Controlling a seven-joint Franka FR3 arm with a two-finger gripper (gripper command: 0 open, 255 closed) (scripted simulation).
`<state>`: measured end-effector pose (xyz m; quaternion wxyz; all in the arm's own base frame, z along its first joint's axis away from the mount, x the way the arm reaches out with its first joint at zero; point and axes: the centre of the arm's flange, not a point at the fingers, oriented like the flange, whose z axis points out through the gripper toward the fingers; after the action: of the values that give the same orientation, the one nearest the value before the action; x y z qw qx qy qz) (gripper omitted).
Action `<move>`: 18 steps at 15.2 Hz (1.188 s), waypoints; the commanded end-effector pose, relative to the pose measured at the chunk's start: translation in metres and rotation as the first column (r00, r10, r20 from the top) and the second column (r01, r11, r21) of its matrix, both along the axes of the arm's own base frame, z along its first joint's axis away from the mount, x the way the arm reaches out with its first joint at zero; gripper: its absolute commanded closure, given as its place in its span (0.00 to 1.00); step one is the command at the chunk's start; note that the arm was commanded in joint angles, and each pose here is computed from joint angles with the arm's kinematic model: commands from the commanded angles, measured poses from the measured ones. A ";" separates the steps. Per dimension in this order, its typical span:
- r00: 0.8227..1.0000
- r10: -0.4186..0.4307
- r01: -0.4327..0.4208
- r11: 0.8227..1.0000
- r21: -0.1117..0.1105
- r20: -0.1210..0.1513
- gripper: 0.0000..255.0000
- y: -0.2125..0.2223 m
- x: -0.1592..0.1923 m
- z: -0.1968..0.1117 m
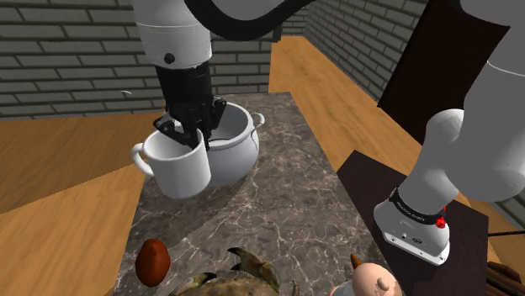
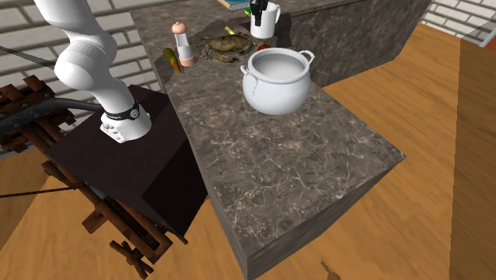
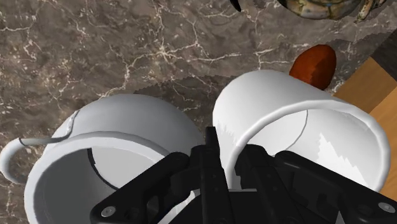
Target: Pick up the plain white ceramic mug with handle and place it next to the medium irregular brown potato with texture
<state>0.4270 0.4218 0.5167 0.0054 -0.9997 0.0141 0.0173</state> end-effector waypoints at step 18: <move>1.000 -0.002 0.002 1.000 0.001 0.000 1.00 0.043 -0.011 -0.078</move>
<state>0.4160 0.4650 0.4435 0.0053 -0.9997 0.0150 0.0176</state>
